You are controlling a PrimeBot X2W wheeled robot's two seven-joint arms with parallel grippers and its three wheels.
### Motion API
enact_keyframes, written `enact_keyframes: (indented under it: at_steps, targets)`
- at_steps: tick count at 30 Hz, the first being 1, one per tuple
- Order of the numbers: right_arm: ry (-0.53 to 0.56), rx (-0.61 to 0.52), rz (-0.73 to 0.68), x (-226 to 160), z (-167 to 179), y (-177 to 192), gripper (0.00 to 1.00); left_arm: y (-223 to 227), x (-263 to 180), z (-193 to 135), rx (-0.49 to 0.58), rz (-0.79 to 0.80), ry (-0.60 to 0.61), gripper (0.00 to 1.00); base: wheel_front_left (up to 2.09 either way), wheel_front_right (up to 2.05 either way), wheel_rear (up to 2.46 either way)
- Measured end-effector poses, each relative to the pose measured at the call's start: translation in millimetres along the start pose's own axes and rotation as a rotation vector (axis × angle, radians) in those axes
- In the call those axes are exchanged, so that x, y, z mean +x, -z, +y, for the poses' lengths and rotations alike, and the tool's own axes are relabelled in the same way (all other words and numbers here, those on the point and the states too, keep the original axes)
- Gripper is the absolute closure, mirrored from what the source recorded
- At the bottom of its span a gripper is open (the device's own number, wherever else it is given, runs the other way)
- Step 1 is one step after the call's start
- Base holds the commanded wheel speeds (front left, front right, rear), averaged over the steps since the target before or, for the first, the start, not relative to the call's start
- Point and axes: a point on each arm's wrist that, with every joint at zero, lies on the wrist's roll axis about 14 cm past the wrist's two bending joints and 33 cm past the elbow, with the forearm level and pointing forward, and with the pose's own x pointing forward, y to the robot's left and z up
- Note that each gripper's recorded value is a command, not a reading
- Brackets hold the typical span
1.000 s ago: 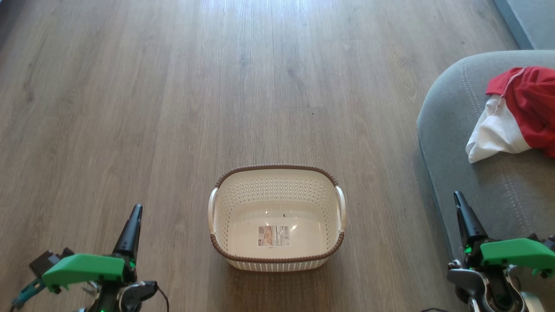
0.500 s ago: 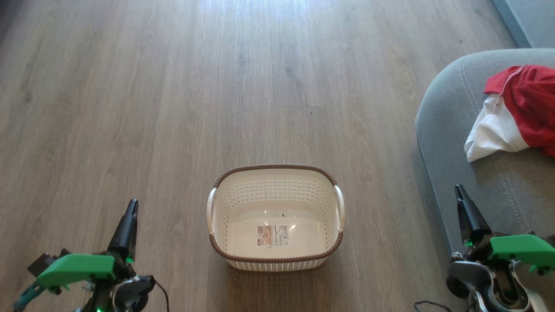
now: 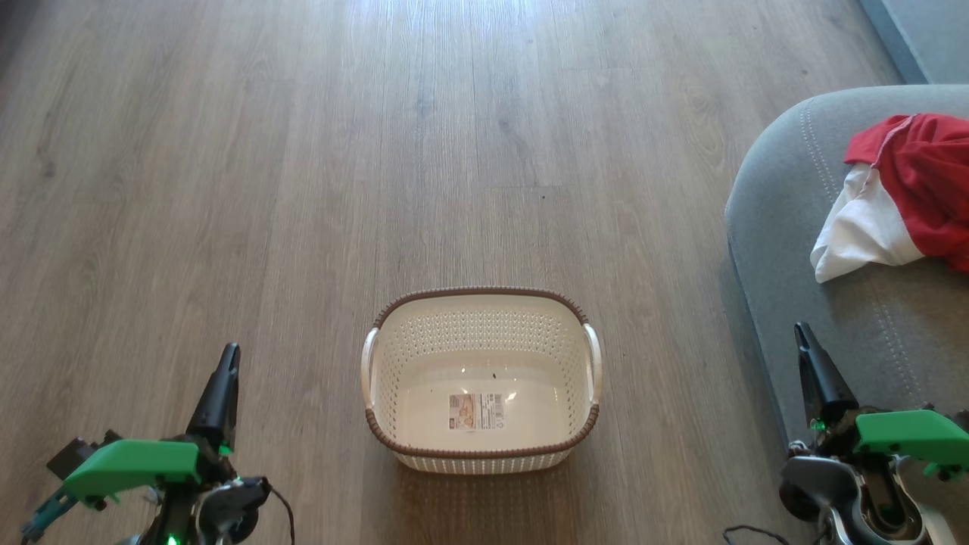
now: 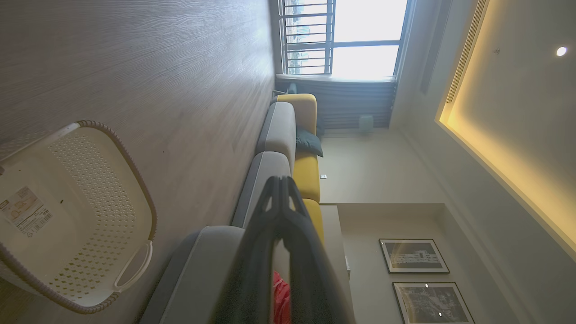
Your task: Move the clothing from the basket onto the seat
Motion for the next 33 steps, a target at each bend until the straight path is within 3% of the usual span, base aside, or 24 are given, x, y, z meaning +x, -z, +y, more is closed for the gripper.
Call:
enact_keyframes:
  at_steps: [33]
  targets:
    - [0.0, 0.0, 0.0, 0.0, 0.0, 0.0, 1.0, -0.2, 0.0, 0.0, 0.0, -0.001, 0.0, 1.0, 0.0, 0.0, 0.0]
